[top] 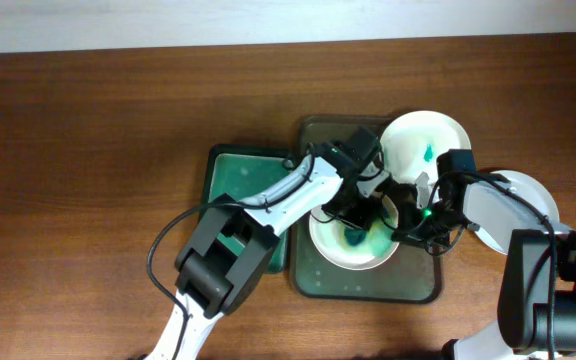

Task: Clean dirty plates on tray and stack at the side
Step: 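Scrub the center plate with the sponge using the left gripper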

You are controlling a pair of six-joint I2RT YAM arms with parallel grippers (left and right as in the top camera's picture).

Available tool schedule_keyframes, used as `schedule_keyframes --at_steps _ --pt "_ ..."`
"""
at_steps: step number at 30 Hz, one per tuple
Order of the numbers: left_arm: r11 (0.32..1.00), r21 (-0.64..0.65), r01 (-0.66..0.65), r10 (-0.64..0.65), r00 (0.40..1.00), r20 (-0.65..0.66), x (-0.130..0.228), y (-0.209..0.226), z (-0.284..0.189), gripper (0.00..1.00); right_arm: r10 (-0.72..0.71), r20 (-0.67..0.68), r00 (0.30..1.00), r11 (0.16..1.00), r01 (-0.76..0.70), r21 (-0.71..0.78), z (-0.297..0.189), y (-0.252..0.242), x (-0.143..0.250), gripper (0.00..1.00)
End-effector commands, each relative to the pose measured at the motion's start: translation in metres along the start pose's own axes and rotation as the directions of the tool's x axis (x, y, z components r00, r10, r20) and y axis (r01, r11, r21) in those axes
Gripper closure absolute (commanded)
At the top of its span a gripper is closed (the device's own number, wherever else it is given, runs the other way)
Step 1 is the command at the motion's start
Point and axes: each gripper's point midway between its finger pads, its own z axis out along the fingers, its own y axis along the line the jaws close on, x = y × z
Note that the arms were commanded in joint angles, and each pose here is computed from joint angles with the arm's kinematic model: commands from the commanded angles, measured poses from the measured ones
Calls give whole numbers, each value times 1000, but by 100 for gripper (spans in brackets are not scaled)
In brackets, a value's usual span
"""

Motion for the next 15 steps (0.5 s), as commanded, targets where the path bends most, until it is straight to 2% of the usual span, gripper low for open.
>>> schedule_keyframes --at_steps 1,5,6,7,8,10,13,15 --pt "988 138 -61 79 989 -127 31 -27 13 100 -7 7 1000 1000 6 21 7 -4 -2 96" --pt "994 107 0 19 984 -174 42 -13 7 100 -7 7 1000 1000 7 21 7 -4 -2 96" --pt "997 65 34 -22 983 -183 43 -2 4 100 -6 6 1000 1000 6 21 7 -4 -2 96" --pt "990 -66 127 -136 975 -175 43 29 -2 100 -7 7 1000 1000 6 21 7 -4 -2 96" --pt "964 -172 201 -226 964 -140 41 54 -9 100 -7 7 1000 1000 6 21 7 -4 -2 96" --pt "865 -351 357 -388 921 -20 37 99 -27 100 -7 7 1000 1000 7 21 7 -4 -2 96" --pt "762 -446 469 -456 878 145 25 125 -55 100 -9 10 1000 1000 9 22 7 -4 -3 96" --pt "738 -464 490 -441 871 217 17 123 -70 100 -9 11 1000 1000 9 22 7 -4 -3 96"
